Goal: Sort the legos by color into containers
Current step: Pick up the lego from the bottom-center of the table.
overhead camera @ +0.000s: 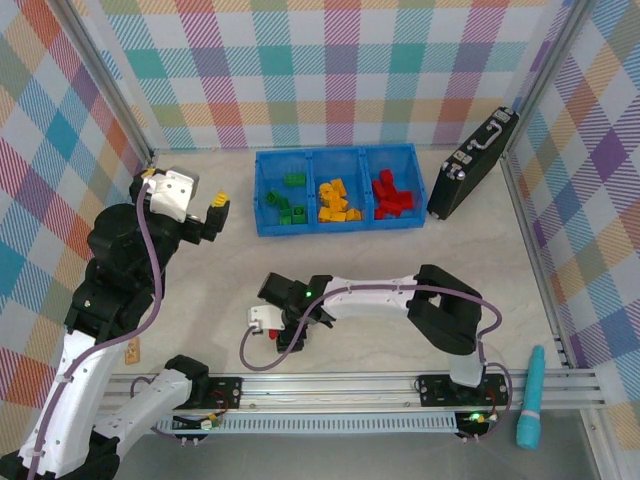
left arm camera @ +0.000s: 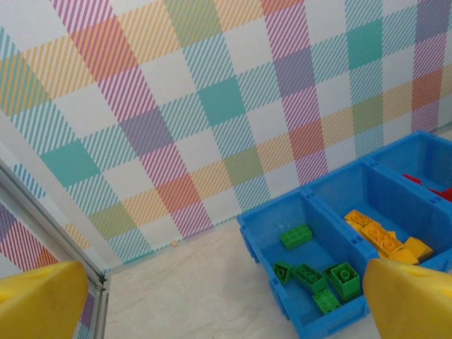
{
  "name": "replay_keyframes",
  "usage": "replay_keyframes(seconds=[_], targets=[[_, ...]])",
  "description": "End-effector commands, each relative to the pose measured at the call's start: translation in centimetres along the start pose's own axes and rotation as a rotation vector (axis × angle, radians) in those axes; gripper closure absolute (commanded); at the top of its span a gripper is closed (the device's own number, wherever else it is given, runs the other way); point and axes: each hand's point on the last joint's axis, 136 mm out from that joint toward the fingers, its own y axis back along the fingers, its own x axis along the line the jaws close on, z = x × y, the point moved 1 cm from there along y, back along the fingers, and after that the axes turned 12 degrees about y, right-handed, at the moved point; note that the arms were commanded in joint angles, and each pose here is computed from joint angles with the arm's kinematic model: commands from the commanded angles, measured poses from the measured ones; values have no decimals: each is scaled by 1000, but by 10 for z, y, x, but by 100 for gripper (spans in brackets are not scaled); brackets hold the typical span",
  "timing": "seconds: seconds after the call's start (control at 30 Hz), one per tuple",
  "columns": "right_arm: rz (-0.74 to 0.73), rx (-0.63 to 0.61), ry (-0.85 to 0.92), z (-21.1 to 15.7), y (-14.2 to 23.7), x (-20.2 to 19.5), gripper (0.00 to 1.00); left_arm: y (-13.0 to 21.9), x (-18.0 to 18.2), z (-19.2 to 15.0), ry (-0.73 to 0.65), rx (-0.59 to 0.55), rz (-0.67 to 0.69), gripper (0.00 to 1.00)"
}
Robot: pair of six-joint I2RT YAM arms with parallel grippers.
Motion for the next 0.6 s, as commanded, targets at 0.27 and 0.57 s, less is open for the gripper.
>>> replay_keyframes(seconds=[0.27,0.57], targets=[[25,14,9,-1,-21,2,50,-1,0,6,-6,-28,8,0],[-84,48,-115,-35,20,-33,76,-4,-4,2,-1,-4,-15,0]])
